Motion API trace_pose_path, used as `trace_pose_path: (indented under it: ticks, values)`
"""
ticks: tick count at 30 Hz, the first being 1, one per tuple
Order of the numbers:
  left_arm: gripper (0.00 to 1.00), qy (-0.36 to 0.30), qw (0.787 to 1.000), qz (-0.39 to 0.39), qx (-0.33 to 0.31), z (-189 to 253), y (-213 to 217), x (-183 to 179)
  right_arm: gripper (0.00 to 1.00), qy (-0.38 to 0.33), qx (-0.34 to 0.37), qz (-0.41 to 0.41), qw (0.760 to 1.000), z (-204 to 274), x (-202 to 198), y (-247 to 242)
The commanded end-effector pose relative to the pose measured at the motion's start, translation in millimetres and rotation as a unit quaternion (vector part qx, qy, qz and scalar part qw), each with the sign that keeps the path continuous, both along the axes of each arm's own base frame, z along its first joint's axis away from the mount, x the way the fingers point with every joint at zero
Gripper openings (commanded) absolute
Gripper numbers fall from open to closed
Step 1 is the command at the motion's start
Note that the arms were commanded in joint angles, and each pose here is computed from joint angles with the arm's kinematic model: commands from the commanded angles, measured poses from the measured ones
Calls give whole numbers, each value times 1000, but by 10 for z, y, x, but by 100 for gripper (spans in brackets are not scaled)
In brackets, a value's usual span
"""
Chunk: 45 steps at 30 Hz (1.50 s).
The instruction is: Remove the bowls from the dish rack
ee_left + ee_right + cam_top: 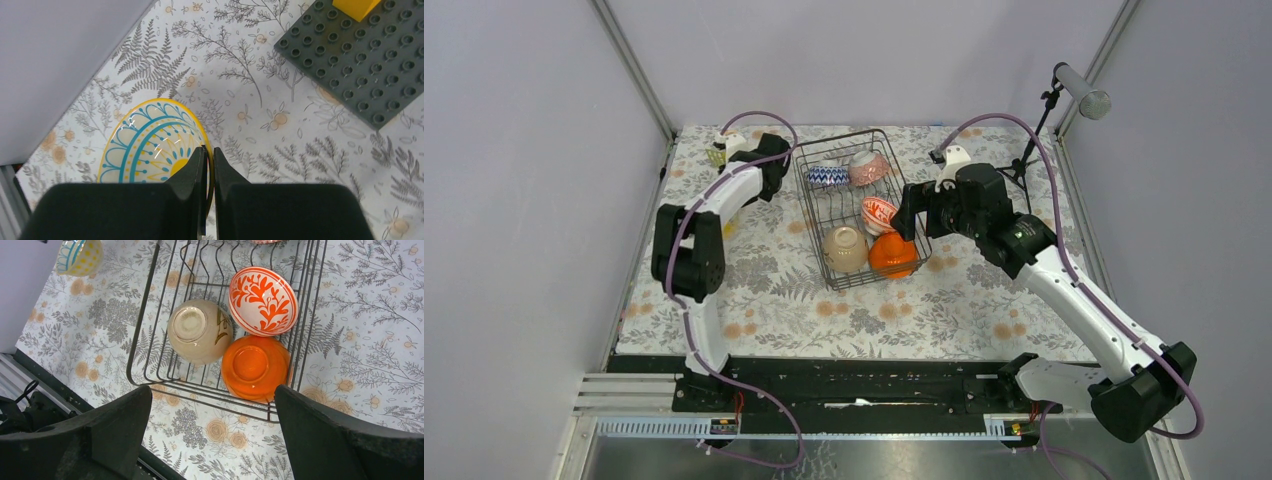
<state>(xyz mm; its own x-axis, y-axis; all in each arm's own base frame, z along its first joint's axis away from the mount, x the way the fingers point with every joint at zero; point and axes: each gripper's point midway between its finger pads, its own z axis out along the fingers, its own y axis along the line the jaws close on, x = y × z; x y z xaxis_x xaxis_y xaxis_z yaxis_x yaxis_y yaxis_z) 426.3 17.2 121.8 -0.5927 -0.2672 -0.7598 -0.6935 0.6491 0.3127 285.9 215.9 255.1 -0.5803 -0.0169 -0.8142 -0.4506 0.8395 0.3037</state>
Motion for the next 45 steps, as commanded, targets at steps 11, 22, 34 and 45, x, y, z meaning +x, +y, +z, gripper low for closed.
trace_pose_path:
  ticks: [11,22,34,45]
  values:
    - [4,-64,991,117,1,-306,196,143,100,1,-20,-8,1000,-12,31,-52]
    - [47,-43,994,72,-66,-161,3,117,100,21,-49,0,999,-201,155,8]
    - [75,-63,968,-85,-227,495,-551,-91,85,34,-67,57,996,-439,401,303]
    - [88,1,846,-268,-461,564,-1565,-685,68,51,-87,89,991,-723,815,621]
